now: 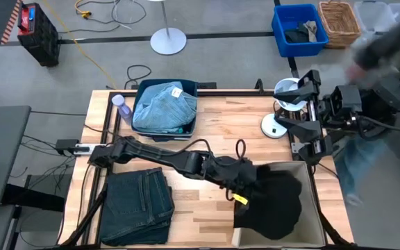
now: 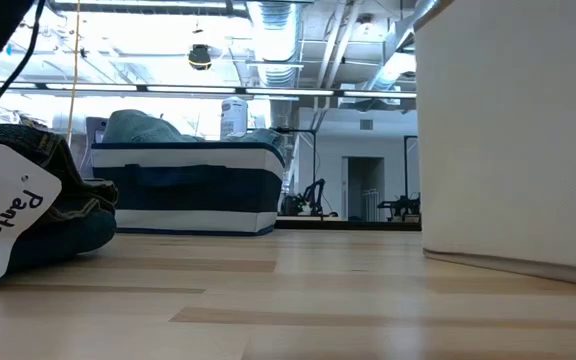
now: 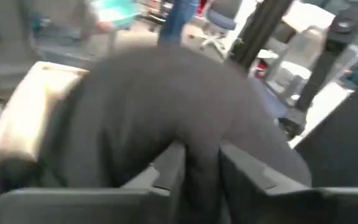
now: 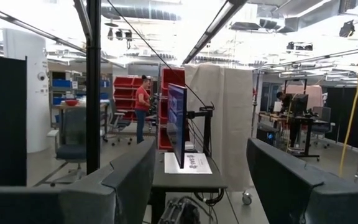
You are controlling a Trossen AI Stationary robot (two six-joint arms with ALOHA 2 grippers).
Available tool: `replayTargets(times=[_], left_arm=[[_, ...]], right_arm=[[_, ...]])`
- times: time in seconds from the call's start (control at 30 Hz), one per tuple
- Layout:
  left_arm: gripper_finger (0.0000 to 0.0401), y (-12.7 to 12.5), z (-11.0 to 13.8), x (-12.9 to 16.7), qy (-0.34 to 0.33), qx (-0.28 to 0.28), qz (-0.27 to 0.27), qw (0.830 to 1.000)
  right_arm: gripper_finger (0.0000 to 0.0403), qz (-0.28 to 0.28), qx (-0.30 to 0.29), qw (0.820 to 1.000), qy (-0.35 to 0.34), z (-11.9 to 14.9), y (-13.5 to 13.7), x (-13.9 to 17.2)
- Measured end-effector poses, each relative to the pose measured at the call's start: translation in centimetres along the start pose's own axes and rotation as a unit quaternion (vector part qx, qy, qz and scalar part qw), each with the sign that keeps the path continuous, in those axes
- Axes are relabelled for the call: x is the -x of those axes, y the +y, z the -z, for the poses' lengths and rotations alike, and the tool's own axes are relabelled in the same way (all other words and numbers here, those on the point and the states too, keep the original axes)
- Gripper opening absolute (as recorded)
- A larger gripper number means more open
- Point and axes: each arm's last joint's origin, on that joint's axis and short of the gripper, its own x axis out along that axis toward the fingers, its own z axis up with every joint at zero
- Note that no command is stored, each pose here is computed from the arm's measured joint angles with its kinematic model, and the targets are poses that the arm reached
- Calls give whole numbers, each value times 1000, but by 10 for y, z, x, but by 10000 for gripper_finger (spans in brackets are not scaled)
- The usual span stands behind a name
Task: Sort clothes
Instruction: Put the black shirt into the white laundry organizer, then put the black pants into the white laundry organizer
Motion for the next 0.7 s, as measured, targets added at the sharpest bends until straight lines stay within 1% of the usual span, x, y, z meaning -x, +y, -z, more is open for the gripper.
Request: replayTargets(times=[0.07,0.2,0.3,0.37,0.47,0.53,0.6,0.7], left_arm=[[126,-1,-1,2,-4,0,-16,1000],[196,-6,-7,9,-15,0,-28,1000],[223,-14,-12,20,-10,-2,-46,999],[226,-22,-18,34,-6,-12,-64,998],[219,-45,-23,66,14,-46,-127,991],[210,-60,-21,92,49,-71,-180,980],[201,-72,-16,117,87,-82,-223,968],[188,-80,1,146,173,-72,-266,945]], right_arm=[[270,-1,0,1000,1,0,0,0],[270,-2,-3,1000,1,0,0,0],[270,-4,-5,1000,1,0,1,0],[270,-9,-9,1000,1,0,3,1],[270,-21,-11,1000,1,0,6,3],[270,-28,-14,1000,2,-1,8,4],[270,-36,-14,999,8,0,11,6],[270,-44,-19,999,9,0,13,7]])
